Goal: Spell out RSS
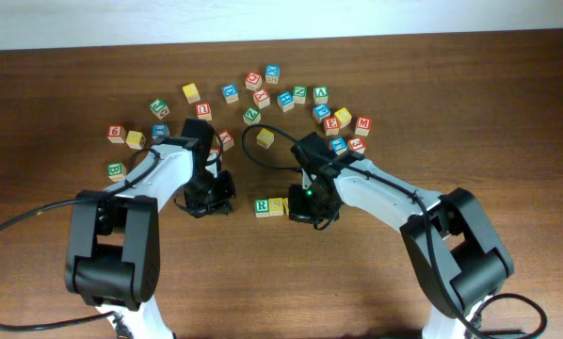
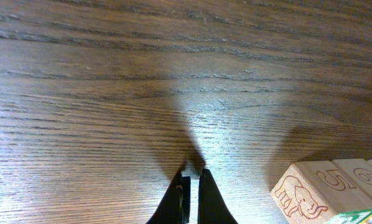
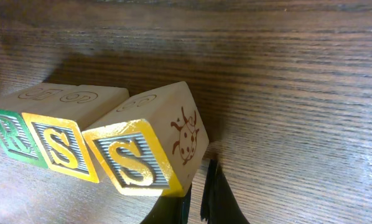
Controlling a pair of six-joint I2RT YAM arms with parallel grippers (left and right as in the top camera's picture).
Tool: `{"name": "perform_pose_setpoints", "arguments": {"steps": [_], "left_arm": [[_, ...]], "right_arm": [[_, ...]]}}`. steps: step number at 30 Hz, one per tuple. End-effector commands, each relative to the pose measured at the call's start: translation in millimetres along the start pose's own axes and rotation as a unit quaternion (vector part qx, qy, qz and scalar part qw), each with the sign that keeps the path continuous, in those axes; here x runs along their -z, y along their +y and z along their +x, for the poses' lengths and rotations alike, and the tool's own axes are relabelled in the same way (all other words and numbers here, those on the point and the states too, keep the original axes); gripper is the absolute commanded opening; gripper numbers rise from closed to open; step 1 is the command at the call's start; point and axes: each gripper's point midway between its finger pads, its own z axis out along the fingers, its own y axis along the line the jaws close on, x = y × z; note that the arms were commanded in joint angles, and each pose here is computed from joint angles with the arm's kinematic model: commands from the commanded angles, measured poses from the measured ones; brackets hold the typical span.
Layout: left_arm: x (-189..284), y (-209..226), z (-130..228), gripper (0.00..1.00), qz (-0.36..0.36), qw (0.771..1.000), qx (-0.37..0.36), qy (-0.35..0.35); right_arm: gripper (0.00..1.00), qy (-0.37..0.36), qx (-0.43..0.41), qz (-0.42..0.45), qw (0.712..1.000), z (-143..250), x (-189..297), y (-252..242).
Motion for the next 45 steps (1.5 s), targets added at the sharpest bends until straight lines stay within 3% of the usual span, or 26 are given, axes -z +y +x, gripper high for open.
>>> {"name": "perform_pose_setpoints", "arguments": {"steps": [1,25,29,32,35,39,45], "left_arm": [[-9,21,-1,0.01,-0.043,0.999,0.013,-0.001],[-9,20,-1,0.00,-0.043,0.999,0.012,-0.001],[-10,20,0,0.00,-0.043,0.999,0.011,0.000],[-12,16,7,0.00,-0.040,0.999,-0.003,0.011],[-26,6,22,0.00,-0.045,0.998,-0.029,0.021],[-38,-13,30,0.00,-0.028,0.998,-0.054,0.016],[-40,-28,31,0.00,0.000,0.998,-0.064,0.016]], "right_arm": [[0.04,0.004,-0.002,-0.002,1.000,3,-2,2],[0.04,0.007,-0.029,-0.016,0.999,3,-2,7],[0.04,0.054,-0.031,0.062,0.996,30,1,-27],[0.04,0.012,-0.051,0.105,0.993,6,10,-58],[0.04,-0.039,-0.040,0.073,0.996,-32,18,-69],[0.04,-0.084,0.029,0.024,0.996,-53,14,-33],[0.04,-0.058,0.053,0.002,0.997,-32,5,-7]]}}
